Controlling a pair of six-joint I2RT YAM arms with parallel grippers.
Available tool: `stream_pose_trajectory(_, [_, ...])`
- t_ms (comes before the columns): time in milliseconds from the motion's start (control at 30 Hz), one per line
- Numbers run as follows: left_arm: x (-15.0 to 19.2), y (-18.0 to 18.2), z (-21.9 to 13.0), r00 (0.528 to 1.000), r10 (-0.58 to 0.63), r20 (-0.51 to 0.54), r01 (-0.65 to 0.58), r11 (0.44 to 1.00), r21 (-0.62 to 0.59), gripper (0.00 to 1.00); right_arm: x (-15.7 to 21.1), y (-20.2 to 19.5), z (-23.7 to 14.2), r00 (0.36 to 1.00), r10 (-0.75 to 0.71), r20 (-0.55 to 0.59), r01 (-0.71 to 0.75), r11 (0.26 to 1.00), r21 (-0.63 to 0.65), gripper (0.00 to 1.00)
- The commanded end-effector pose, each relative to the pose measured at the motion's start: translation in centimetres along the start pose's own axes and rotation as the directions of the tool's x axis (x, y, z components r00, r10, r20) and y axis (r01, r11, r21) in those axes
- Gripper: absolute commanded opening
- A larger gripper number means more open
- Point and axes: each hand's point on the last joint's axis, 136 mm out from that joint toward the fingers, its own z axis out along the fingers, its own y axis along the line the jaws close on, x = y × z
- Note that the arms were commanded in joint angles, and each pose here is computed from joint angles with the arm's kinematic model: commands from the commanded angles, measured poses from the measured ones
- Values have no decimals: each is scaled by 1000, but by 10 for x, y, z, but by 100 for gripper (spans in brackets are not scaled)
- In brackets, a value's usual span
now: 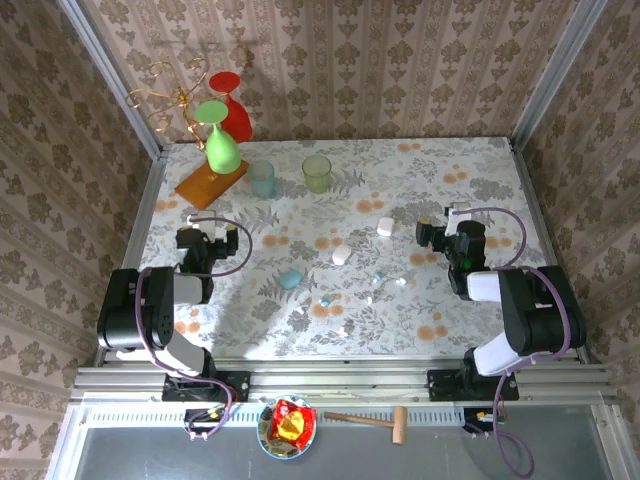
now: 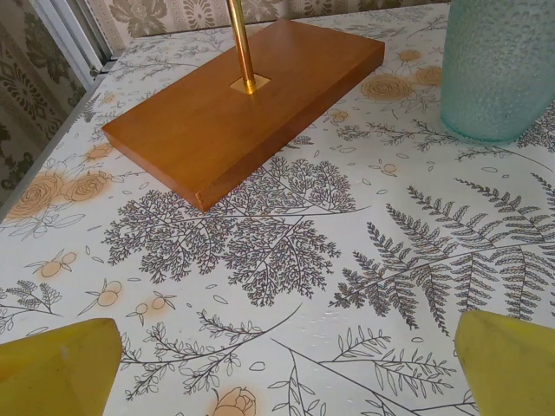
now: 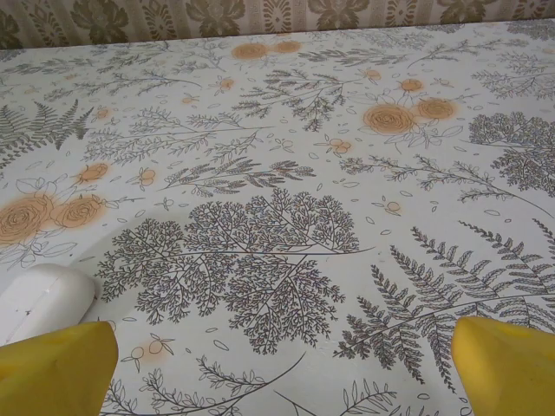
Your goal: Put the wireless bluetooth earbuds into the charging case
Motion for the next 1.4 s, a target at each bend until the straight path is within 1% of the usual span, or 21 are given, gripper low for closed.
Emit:
stream_pose_trajectory(0, [-13,1,2,999,7,41,-7,1000,1,100,-7,-1,1,1000,-14,26,14,1000,-1,100])
stream_pose_trajectory(667, [-13,0,1,999,10,42,-10,1000,6,100,-8,0,0,999,-15,33,15,1000,-3,100])
stream_pose_trajectory(733, [-14,-4,-1,998,30,54,-31,999,14,100,-11,1,-2,999,-19,27,19,1000,-9,100])
stream_pose_trajectory(833, [-21,-12,-10,994,74,87,-74,997,6,100,-27,1,-10,1000,-17,18,17,1000,-4,100])
stream_pose_trajectory(933, [-32,-14,-22,988,108,108,-106,994,-24,100,-45,2,-26,999,-5,34,5,1000,-6,100])
stream_pose_trajectory(1100, [-60,-35,-38,970,206,127,-206,979,-14,100,-61,7,-50,997,72,13,-71,997,-24,100])
stream_pose_trajectory(1200, [-75,-54,-47,964,232,130,-237,971,20,100,-64,16,-62,991,131,-34,-132,990,-39,100])
stream_pose_trajectory(1300, [-87,-85,-57,956,258,143,-273,957,101,100,-65,28,-73,981,176,-78,-180,982,-53,100])
stream_pose_trajectory(1367, [-93,-107,-63,957,251,149,-274,947,166,100,-64,39,-77,980,169,-107,-176,982,-63,100])
